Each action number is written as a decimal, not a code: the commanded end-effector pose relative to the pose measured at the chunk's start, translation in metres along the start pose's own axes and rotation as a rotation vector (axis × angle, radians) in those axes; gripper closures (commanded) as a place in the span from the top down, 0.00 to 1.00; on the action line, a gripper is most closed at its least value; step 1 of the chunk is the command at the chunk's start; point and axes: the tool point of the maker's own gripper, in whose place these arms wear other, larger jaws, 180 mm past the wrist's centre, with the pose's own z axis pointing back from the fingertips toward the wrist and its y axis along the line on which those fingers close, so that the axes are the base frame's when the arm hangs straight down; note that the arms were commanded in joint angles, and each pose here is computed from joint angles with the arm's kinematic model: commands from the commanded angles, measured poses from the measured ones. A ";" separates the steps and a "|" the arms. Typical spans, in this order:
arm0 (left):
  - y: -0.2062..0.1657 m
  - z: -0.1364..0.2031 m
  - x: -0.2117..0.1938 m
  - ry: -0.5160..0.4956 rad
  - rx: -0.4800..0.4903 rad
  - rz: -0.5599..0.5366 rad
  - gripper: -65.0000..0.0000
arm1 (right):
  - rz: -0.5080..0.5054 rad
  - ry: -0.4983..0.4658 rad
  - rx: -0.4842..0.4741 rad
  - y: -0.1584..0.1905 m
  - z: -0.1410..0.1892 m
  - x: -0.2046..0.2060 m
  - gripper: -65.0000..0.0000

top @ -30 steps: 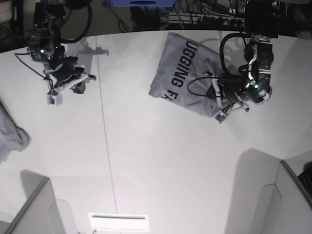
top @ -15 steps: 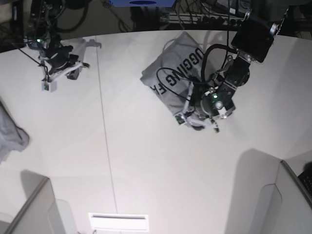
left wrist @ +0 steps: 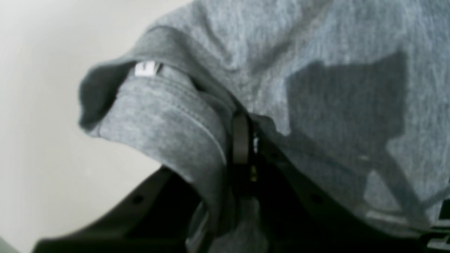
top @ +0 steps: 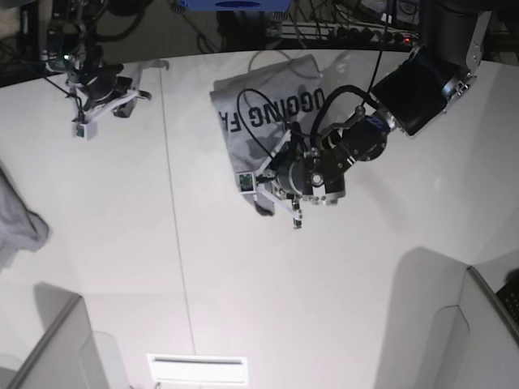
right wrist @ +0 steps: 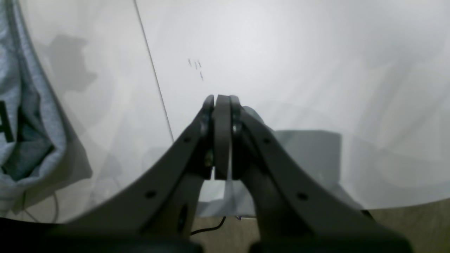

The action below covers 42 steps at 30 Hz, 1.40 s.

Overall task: Fold the T-shirt properly
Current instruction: 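Drag the bundle with the left gripper to straighten it on the table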

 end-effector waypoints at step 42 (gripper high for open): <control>0.025 -0.023 0.062 -0.009 0.027 -0.328 0.00 | -0.006 -0.021 0.012 0.004 0.002 0.003 0.00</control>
